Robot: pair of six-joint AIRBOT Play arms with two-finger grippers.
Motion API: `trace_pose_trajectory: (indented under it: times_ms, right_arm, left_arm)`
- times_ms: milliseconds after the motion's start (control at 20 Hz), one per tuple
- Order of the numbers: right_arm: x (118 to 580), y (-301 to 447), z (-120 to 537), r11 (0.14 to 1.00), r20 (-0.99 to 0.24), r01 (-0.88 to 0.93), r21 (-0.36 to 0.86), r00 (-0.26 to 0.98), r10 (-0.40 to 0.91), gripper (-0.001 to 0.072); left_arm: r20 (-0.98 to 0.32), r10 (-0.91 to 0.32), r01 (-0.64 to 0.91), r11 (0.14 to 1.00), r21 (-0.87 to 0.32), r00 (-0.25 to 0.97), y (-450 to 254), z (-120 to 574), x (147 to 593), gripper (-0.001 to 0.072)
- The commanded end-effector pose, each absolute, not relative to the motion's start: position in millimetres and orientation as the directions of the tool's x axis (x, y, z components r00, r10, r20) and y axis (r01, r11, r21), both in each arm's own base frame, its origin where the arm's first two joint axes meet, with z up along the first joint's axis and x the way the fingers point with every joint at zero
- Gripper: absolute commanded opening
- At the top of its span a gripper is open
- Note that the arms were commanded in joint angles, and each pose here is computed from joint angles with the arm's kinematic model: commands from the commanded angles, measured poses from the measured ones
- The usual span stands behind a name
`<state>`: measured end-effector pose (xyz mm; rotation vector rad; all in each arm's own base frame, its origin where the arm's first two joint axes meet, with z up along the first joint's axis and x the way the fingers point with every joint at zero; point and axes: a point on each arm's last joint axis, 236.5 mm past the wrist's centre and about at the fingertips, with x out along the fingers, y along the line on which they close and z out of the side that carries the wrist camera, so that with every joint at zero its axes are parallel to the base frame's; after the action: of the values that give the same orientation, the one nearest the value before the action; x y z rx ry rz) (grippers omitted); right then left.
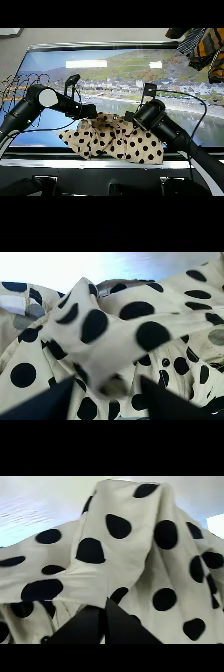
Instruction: Fold the clothes and pants, and hang the long-sleeved shirts on hangers.
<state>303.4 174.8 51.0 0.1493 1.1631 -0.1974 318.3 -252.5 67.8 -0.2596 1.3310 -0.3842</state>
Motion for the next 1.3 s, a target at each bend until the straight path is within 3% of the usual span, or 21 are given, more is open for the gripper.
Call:
trace_pose_trajectory:
  times_ms: [0,150,300,450,700,800,900,1250]
  right_arm:
    - [303,193,51,0.993,-0.927,0.102,0.063,0.374,0.021,0.0017]
    - [299,189,49,0.996,-0.934,0.082,0.035,0.357,0.004,0.0017]
    - [297,187,48,0.997,-0.938,0.072,0.022,0.348,-0.005,0.0017]
    - [295,184,48,0.997,-0.941,0.072,0.011,0.338,-0.014,0.0018]
    - [292,181,47,0.998,-0.945,0.069,-0.007,0.325,-0.029,0.0018]
    - [291,181,46,0.998,-0.946,0.060,-0.012,0.323,-0.030,0.0017]
    - [290,180,46,0.998,-0.947,0.061,-0.016,0.320,-0.034,0.0017]
    - [288,177,46,0.998,-0.949,0.064,-0.027,0.311,-0.046,0.0017]
  left_arm:
    - [-0.883,-0.411,0.110,0.911,-0.397,0.227,-233,79,334,0.0619]
    - [-0.886,-0.344,0.053,0.937,-0.345,0.311,-150,104,356,0.0620]
    - [-0.884,-0.142,-0.052,0.982,-0.184,0.445,-19,125,371,0.0616]
    - [-0.934,-0.033,0.040,0.999,-0.021,0.356,61,113,341,0.0614]
    - [-0.906,0.064,-0.272,0.961,-0.057,0.418,133,90,345,0.0615]
    - [-0.908,0.042,-0.357,0.926,-0.122,0.418,154,65,339,0.0615]
    - [-0.907,-0.018,-0.377,0.906,-0.192,0.420,162,43,335,0.0615]
    - [-0.923,-0.043,-0.280,0.947,-0.160,0.383,169,-13,357,0.0614]
